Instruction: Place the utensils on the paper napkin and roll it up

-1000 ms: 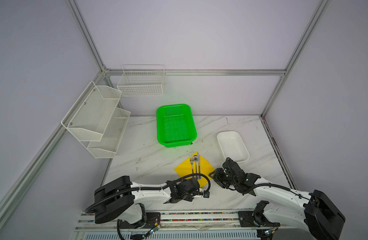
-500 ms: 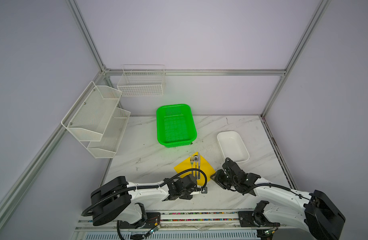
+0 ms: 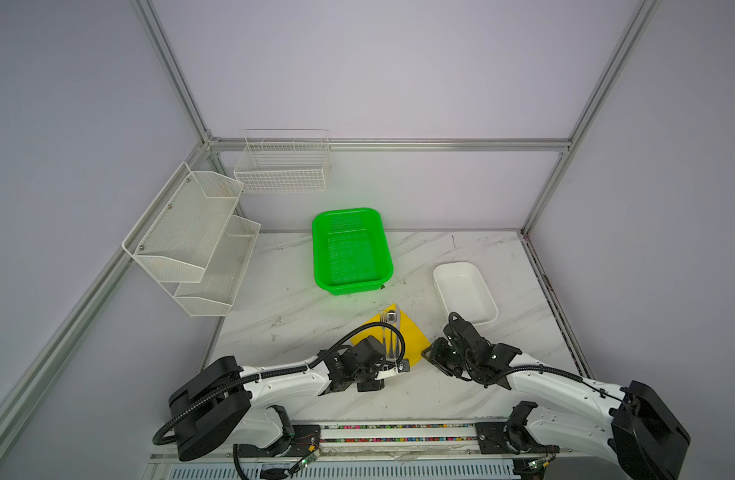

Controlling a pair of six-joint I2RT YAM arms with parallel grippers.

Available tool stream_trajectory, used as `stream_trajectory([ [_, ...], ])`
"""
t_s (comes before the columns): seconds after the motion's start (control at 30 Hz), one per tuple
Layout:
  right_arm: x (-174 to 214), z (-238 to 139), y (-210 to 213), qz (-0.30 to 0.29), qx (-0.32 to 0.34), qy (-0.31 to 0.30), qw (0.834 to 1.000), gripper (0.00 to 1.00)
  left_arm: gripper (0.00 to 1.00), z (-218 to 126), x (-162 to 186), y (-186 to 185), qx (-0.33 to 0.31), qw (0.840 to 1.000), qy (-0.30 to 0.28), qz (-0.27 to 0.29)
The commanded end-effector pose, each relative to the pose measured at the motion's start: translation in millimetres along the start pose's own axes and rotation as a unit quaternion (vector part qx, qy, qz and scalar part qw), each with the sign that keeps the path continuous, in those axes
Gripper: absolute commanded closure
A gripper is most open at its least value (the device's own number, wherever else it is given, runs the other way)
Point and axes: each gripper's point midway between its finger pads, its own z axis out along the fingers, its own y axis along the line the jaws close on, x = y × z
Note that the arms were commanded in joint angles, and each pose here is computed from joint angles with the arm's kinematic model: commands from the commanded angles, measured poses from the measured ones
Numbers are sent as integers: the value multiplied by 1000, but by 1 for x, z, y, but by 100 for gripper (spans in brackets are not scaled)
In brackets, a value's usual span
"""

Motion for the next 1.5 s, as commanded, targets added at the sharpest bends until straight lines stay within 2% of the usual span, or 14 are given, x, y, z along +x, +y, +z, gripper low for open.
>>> stream_trajectory([
  [0.0,-6,-3,11,-18,-9,-10,1000,61,98,-16,-47,27,-22,997,-73,-26],
  [0.3,1,4,14,-28,-28,10,999,67,98,-15,-47,41,-28,995,-75,-64],
  [0.53,4,5,20,-40,-42,18,998,74,97,-16,-57,48,-25,991,-102,-84],
  [0.77,11,11,30,-54,-56,31,996,79,97,-11,-57,55,-29,990,-97,-95],
  [0.87,6,13,22,-47,-28,17,998,81,97,-9,-56,60,-36,989,-91,-107],
  [0.97,-9,5,6,-25,20,-28,999,82,97,-9,-55,63,-37,989,-91,-115],
  [1.07,-20,-8,0,4,37,-62,997,81,96,-9,-56,64,-37,987,-94,-121],
  [1.13,-22,-14,9,-10,16,-70,997,81,96,-9,-56,65,-37,987,-96,-125],
  [1.3,-12,-8,35,-40,-54,-39,997,81,95,-7,-57,67,-40,985,-99,-135],
  [1.47,10,12,54,-75,-84,22,993,81,95,-5,-57,71,-44,984,-98,-144],
])
